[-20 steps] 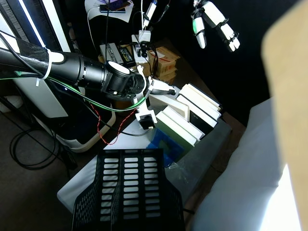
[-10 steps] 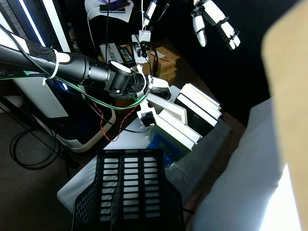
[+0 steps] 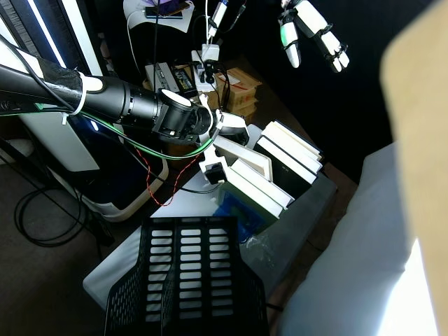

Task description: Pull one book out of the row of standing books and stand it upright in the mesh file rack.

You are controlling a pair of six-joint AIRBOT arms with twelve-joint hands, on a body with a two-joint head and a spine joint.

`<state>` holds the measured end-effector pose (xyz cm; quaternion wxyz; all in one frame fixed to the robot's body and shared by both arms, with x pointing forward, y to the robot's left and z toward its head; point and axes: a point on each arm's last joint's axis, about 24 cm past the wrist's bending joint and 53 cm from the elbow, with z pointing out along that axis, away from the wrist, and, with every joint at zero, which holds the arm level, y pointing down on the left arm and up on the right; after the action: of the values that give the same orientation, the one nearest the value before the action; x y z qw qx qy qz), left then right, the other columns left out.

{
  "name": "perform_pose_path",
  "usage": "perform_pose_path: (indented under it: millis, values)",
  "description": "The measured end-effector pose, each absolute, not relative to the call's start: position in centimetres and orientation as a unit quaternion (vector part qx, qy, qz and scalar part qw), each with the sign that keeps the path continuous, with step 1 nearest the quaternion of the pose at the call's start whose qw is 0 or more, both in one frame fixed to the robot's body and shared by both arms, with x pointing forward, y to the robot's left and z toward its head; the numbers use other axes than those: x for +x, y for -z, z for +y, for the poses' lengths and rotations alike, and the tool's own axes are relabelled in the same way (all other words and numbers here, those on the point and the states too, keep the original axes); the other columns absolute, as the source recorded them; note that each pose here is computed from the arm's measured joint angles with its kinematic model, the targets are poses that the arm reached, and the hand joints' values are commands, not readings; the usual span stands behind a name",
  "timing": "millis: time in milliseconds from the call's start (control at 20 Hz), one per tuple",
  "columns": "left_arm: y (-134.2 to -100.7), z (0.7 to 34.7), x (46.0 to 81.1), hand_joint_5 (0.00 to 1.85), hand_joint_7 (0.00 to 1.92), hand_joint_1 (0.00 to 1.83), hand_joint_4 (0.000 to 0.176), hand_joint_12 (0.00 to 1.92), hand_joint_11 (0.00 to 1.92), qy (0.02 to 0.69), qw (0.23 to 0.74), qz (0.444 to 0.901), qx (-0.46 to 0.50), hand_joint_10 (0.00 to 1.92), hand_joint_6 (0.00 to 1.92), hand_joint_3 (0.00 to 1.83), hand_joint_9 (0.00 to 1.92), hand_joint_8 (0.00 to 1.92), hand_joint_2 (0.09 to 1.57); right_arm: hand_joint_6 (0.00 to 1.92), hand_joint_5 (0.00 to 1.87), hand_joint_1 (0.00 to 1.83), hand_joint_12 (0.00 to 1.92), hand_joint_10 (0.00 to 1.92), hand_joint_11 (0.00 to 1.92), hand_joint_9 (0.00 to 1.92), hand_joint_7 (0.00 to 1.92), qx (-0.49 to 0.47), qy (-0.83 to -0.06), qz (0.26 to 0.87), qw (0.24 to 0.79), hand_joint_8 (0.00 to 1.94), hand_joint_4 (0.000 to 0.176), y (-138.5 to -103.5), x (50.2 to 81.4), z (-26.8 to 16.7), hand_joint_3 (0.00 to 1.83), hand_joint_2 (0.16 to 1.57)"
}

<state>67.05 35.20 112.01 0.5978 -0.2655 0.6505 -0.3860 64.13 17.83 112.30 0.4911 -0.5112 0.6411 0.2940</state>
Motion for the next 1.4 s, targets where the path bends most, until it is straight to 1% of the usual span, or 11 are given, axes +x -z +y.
perform_pose_path:
  millis: [50, 200, 450, 950, 1050, 1100, 1150, 1200, 1250, 1300, 1400]
  values:
    - [-112.0, 35.2, 67.1, 0.11, 0.00, 0.62, 0.000, 0.00, 0.00, 0.386, 0.598, 0.650, -0.266, 0.00, 0.00, 0.00, 0.00, 0.00, 1.35, 1.19, 0.92, 1.24, 1.76, 1.13, 0.33, 0.75, 0.94, -0.512, -0.295, 0.642, 0.489, 0.99, 0.000, -112.4, 64.1, 17.8, 0.00, 1.15]
    - [-112.0, 35.1, 67.0, 0.10, 0.00, 0.60, 0.013, 0.00, 0.00, 0.387, 0.597, 0.651, -0.266, 0.00, 0.00, 0.00, 0.00, 0.00, 1.34, 1.20, 0.87, 1.35, 1.71, 1.36, 0.28, 0.71, 0.99, -0.502, -0.307, 0.651, 0.479, 0.99, 0.000, -112.9, 64.2, 16.9, 0.00, 1.16]
    - [-111.7, 34.9, 66.9, 0.10, 0.00, 0.61, 0.009, 0.00, 0.00, 0.389, 0.595, 0.651, -0.266, 0.00, 0.00, 0.00, 0.00, 0.00, 1.35, 1.02, 0.91, 1.37, 1.68, 1.30, 0.46, 0.80, 1.03, -0.487, -0.331, 0.661, 0.465, 1.01, 0.000, -114.4, 64.1, 16.4, 0.00, 1.13]
    - [-111.5, 33.3, 67.4, 0.09, 0.00, 0.56, 0.022, 0.00, 0.00, 0.410, 0.585, 0.647, -0.266, 0.00, 0.00, 0.01, 0.00, 0.00, 1.37, 1.16, 0.86, 1.37, 1.61, 1.35, 0.59, 0.83, 0.95, -0.446, -0.373, 0.669, 0.463, 0.98, 0.000, -117.9, 64.8, 14.2, 0.00, 1.14]
    - [-111.4, 33.2, 67.4, 0.08, 0.00, 0.55, 0.023, 0.00, 0.00, 0.410, 0.583, 0.649, -0.265, 0.00, 0.00, 0.00, 0.00, 0.00, 1.37, 1.12, 0.86, 1.36, 1.66, 1.41, 0.72, 0.86, 0.88, -0.440, -0.380, 0.667, 0.465, 1.05, 0.000, -118.9, 64.9, 13.8, 0.00, 1.15]
    - [-111.4, 33.2, 67.5, 0.07, 0.00, 0.55, 0.026, 0.00, 0.00, 0.411, 0.583, 0.649, -0.265, 0.00, 0.00, 0.00, 0.00, 0.00, 1.36, 1.04, 0.91, 1.24, 1.77, 1.51, 0.91, 0.96, 0.88, -0.438, -0.383, 0.665, 0.468, 1.23, 0.000, -119.6, 65.0, 13.5, 0.00, 1.16]
    - [-111.5, 33.2, 67.5, 0.07, 0.00, 0.55, 0.026, 0.00, 0.00, 0.411, 0.583, 0.648, -0.266, 0.00, 0.00, 0.00, 0.00, 0.00, 1.36, 1.04, 0.91, 1.24, 1.77, 1.51, 0.91, 0.96, 0.88, -0.436, -0.385, 0.664, 0.470, 1.23, 0.000, -120.0, 65.2, 13.3, 0.00, 1.16]
    - [-111.5, 33.1, 67.5, 0.07, 0.00, 0.57, 0.028, 0.00, 0.00, 0.412, 0.584, 0.647, -0.266, 0.00, 0.00, 0.00, 0.00, 0.00, 1.36, 1.22, 0.81, 1.23, 1.91, 1.90, 1.14, 1.11, 0.83, -0.428, -0.393, 0.662, 0.474, 1.34, 0.000, -121.1, 65.3, 13.0, 0.01, 1.19]
    - [-111.5, 33.1, 67.5, 0.07, 0.00, 0.57, 0.028, 0.00, 0.00, 0.412, 0.584, 0.647, -0.266, 0.00, 0.00, 0.00, 0.00, 0.00, 1.36, 1.22, 0.81, 1.23, 1.91, 1.90, 1.14, 1.11, 0.83, -0.427, -0.397, 0.659, 0.475, 1.34, 0.000, -121.6, 65.4, 12.9, 0.01, 1.19]
    - [-111.6, 33.1, 67.6, 0.08, 0.00, 0.59, 0.016, 0.00, 0.00, 0.412, 0.583, 0.647, -0.266, 0.00, 0.00, 0.00, 0.00, 0.00, 1.36, 0.96, 0.85, 1.23, 1.92, 1.75, 0.87, 0.93, 0.83, -0.423, -0.400, 0.659, 0.477, 1.53, 0.000, -122.2, 65.5, 12.5, 0.00, 1.20]
    - [-111.7, 33.0, 67.7, 0.08, 0.00, 0.59, 0.020, 0.00, 0.00, 0.414, 0.584, 0.645, -0.266, 0.00, 0.00, 0.00, 0.00, 0.00, 1.36, 0.94, 0.87, 1.24, 1.92, 1.72, 0.94, 0.97, 0.86, -0.417, -0.404, 0.657, 0.481, 1.47, 0.000, -122.9, 65.7, 12.0, 0.00, 1.19]
